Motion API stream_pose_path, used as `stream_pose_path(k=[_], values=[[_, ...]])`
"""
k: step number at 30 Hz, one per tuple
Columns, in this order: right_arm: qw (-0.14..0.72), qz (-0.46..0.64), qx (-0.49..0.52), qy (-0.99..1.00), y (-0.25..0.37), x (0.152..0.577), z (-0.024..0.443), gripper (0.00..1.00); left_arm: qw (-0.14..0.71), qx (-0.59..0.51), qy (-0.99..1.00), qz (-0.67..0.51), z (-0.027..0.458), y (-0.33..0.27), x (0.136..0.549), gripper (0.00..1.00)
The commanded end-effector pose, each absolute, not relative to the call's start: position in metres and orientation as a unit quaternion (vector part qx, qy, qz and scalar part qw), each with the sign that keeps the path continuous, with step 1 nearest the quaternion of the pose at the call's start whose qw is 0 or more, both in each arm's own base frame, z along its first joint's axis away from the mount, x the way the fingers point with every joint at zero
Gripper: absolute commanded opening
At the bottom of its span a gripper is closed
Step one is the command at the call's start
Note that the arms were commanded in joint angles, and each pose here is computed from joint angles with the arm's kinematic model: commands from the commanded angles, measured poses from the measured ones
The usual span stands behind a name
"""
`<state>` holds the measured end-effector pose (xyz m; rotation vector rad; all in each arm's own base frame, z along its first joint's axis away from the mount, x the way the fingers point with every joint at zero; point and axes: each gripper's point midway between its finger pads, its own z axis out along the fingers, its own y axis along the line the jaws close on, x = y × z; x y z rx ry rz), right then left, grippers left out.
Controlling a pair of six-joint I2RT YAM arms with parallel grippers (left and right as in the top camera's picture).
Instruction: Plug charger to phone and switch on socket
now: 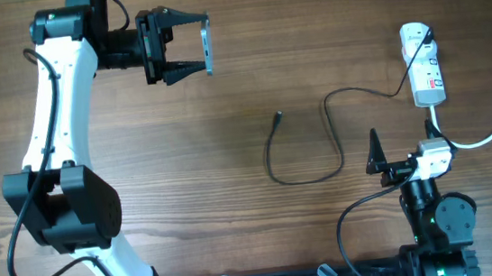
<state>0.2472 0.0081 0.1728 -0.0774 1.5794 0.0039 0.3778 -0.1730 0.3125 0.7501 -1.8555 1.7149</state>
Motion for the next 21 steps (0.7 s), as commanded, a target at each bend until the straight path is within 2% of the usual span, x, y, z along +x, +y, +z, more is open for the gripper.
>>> stream_pose_path(k=[1,16,21], values=[[0.706,-0.003,-0.034,0.707,0.007,0.247,0.174,1.00,0.240,0.256,-0.679,0.645,0.334,-0.173,0.371,0.63],[0.708,0.001,-0.031,0.705,0.007,0.247,0.176,1.00,0.240,0.256,-0.679,0.645,0.334,-0.173,0.371,0.62],[0.711,0.108,-0.024,0.695,0.031,0.244,0.183,1.00,0.240,0.256,-0.679,0.645,0.334,-0.173,0.371,0.63]])
